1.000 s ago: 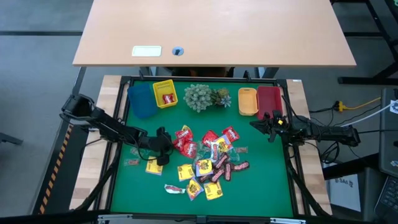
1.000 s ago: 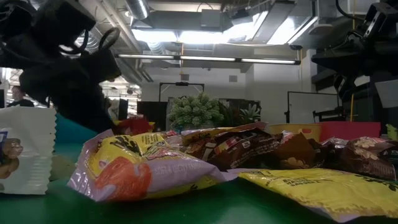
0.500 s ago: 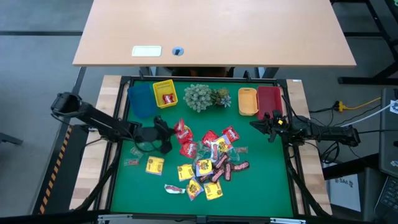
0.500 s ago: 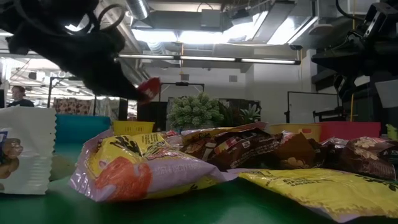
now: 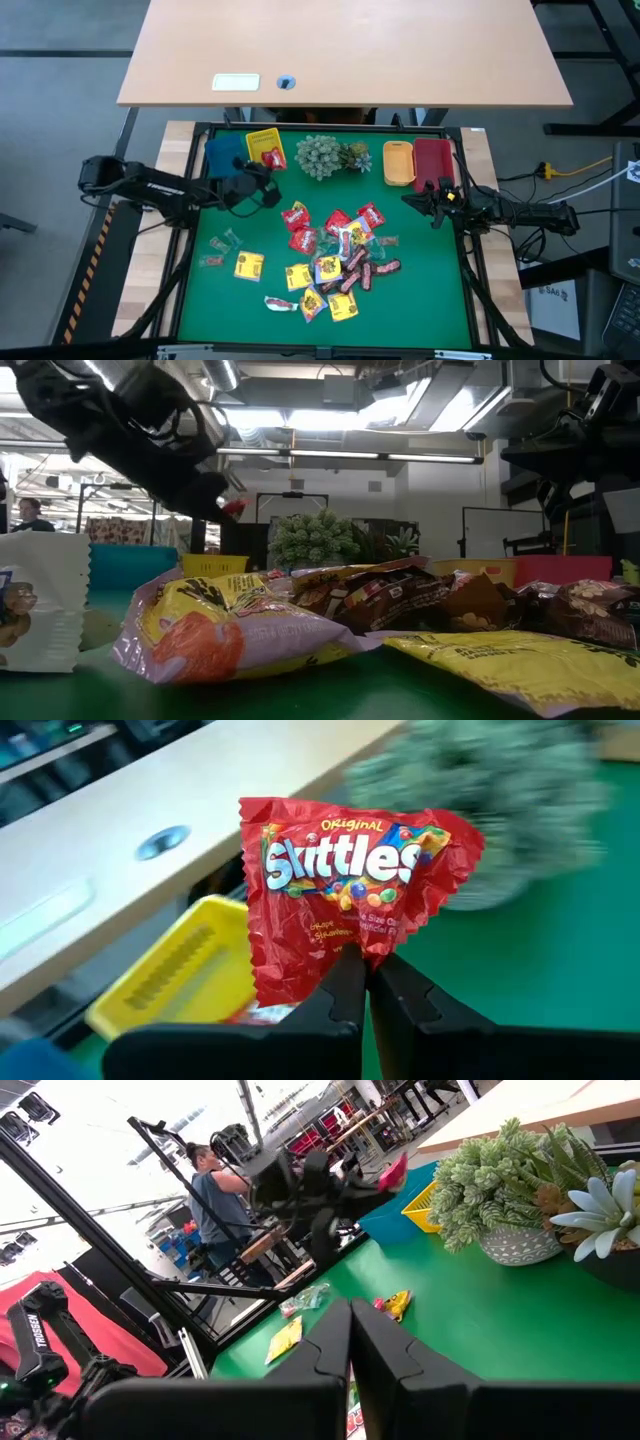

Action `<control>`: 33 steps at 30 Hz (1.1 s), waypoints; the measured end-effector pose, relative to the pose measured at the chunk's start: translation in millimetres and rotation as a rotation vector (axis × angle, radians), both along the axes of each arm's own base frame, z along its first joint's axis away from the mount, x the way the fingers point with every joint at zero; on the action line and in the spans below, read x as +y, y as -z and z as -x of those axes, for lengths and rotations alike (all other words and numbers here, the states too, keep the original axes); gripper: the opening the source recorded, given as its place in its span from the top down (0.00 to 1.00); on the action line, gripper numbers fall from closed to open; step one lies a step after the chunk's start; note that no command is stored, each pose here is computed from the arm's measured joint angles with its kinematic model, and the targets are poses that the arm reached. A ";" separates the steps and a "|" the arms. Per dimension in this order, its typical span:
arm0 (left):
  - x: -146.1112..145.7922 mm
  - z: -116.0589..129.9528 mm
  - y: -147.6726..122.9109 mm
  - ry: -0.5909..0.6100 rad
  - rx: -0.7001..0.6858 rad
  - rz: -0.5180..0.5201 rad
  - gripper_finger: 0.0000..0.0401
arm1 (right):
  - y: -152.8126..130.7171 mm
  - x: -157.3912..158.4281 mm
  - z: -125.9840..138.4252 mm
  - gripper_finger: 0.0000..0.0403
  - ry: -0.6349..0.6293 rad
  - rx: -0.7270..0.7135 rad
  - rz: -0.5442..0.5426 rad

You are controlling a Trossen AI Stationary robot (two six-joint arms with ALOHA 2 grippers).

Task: Sort candy
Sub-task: Put the red candy into the yellow bin, then put the yellow candy into the orange bin

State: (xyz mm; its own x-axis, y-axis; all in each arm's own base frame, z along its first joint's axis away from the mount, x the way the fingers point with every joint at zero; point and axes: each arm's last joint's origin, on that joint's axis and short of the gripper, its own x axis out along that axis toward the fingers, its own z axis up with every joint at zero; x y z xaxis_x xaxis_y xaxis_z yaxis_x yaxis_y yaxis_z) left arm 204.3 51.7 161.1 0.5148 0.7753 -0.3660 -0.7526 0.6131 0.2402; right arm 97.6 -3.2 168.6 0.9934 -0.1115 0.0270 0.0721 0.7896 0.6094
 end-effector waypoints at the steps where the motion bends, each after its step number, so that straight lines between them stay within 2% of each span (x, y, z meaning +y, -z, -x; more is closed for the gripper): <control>1: 4.4 1.1 0.0 -0.022 0.000 0.000 1.00 | 0.0 0.0 0.0 0.97 0.000 0.000 0.000; 10: 26.1 8.1 0.2 -0.118 -0.008 0.012 1.00 | 0.1 0.0 0.0 0.97 0.000 0.000 0.000; 18: 33.3 10.3 0.7 -0.121 -0.027 0.045 0.98 | 0.1 0.0 0.0 0.97 0.000 0.000 0.000; 29: 41.9 14.3 0.7 -0.176 -0.056 0.062 0.67 | 0.1 0.0 0.0 0.97 0.000 0.001 0.000; 33: 41.6 13.8 0.9 -0.178 -0.094 0.091 0.60 | 0.1 0.0 0.0 0.97 0.000 0.000 0.000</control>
